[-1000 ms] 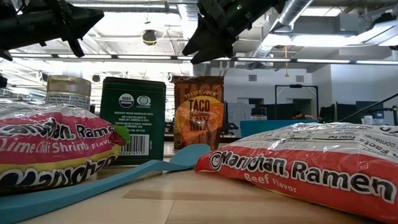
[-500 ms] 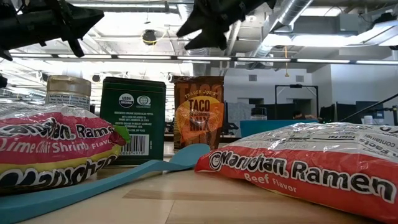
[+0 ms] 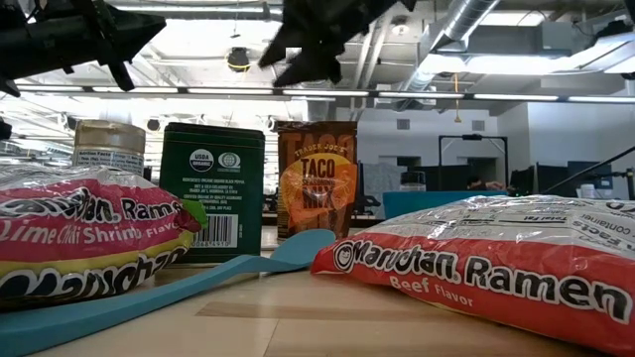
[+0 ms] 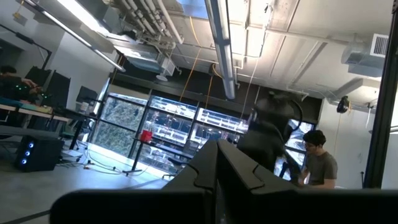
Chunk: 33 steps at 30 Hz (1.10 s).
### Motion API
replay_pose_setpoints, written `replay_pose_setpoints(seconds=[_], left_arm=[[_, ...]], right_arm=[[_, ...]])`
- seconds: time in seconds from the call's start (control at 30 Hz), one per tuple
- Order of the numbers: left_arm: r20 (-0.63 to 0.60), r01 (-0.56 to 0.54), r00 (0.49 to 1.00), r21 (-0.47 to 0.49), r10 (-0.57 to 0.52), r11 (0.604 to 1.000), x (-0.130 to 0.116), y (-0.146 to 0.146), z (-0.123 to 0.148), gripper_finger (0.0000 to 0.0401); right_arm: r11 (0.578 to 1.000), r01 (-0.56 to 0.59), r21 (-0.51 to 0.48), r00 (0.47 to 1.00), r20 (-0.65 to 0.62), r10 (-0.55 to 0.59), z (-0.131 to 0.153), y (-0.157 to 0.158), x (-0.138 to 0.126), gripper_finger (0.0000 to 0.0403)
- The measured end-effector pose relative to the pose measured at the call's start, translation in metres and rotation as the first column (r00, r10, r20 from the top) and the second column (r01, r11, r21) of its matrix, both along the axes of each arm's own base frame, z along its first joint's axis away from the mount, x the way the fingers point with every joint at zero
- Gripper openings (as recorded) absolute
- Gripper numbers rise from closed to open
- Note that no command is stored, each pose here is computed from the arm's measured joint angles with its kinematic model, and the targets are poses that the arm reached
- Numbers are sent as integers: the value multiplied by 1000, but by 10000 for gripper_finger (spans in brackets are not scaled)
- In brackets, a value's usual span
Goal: Pick & Place Food Item
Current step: Put the yellow seasoning bottle into the blue bin
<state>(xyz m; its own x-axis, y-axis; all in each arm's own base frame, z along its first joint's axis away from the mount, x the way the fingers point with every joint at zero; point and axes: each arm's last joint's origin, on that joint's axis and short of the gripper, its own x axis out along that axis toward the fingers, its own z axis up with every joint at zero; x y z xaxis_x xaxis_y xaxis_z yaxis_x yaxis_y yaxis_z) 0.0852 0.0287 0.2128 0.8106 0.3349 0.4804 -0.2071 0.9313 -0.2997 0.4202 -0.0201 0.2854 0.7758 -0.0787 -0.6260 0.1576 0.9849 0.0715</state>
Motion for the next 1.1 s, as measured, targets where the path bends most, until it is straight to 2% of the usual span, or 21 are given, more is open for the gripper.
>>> replay_pose_setpoints(seconds=[0.17,0.27,0.43,0.67,1.1], left_arm=[[-14,2,1000,-4,-2,1000,2,0,-1,2],[-31,3,1000,-8,-3,1000,3,1,-2,2],[-64,3,998,-19,-4,1000,7,2,-5,2],[-108,2,994,-32,-6,999,11,3,-9,2],[-180,-1,984,-54,-9,999,18,5,-15,2]], right_arm=[[1000,-10,3,980,-200,10,-21,4,22,246],[1000,-5,3,967,-253,6,-16,3,28,246],[1000,7,12,926,-377,-3,-27,0,29,246],[1000,25,11,894,-448,-17,-33,-10,25,246],[1000,5,-3,898,-441,-5,-30,-13,24,246]])
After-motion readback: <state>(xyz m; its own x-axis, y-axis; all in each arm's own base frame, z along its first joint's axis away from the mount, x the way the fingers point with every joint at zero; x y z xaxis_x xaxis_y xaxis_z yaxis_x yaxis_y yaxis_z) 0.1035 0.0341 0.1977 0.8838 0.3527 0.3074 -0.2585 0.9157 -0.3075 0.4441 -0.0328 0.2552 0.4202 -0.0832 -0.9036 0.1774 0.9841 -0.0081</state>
